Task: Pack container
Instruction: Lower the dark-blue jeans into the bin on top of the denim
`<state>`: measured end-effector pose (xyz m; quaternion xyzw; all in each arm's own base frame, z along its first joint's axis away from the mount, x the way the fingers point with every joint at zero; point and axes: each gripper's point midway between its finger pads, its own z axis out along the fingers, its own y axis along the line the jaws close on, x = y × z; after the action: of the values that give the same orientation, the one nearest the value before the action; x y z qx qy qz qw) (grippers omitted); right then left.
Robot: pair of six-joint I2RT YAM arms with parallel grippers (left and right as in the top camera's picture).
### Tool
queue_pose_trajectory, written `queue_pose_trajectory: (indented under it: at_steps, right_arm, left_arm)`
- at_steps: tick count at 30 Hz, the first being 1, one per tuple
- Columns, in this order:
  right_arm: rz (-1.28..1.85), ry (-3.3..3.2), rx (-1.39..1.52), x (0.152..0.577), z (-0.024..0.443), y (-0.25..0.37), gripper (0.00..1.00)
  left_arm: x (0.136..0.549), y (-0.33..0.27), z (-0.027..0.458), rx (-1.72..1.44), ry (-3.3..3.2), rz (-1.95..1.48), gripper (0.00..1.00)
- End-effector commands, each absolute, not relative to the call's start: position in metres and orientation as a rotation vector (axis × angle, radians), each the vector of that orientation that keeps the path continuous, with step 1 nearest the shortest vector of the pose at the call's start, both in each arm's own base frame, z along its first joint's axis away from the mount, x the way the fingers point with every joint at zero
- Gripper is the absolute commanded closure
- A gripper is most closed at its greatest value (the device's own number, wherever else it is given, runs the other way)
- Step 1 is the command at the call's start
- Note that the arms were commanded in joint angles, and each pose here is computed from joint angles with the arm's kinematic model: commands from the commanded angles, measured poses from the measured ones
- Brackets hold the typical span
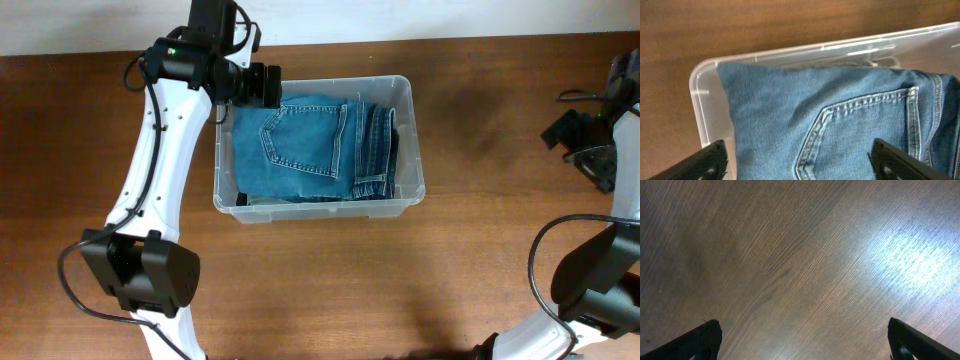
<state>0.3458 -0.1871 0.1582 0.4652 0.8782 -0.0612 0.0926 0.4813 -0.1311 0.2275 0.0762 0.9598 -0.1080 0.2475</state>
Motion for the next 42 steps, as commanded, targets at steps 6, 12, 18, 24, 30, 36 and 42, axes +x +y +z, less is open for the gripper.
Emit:
queue_pose_trajectory:
  at_steps: [6, 12, 18, 24, 30, 36, 42]
  right_arm:
    - [-0.199, 2.602, 1.395, 0.345, 0.157, -0.189, 0.02]
    - [-0.199, 2.602, 1.395, 0.345, 0.157, -0.189, 0.02]
    - [-0.199, 2.602, 1.395, 0.345, 0.157, -0.189, 0.02]
    - [-0.199, 2.602, 1.395, 0.345, 0.157, -0.189, 0.02]
    - [-0.199, 2.602, 1.395, 0.345, 0.157, -0.189, 0.02]
    - [-0.199, 2.602, 1.395, 0.345, 0.157, -0.189, 0.02]
    - [-0.199, 2.602, 1.395, 0.345, 0.157, -0.189, 0.02]
  left_arm:
    - [0.494, -0.134, 0.232, 0.259, 2.571, -0.276, 0.84]
    - [0.496, -0.149, 0.185, 0.295, 2.674, -0.275, 0.99]
    - [0.476, -0.155, 0.139, 0.329, 2.842, -0.252, 0.99]
    - [0.443, -0.137, 0.117, 0.327, 3.023, -0.146, 0.99]
    - [0.43, -0.135, 0.111, 0.335, 3.088, -0.136, 0.99]
    - [0.458, -0.143, 0.119, 0.33, 2.963, -0.161, 0.99]
    - [0.473, -0.147, 0.146, 0.325, 2.881, -0.172, 0.99]
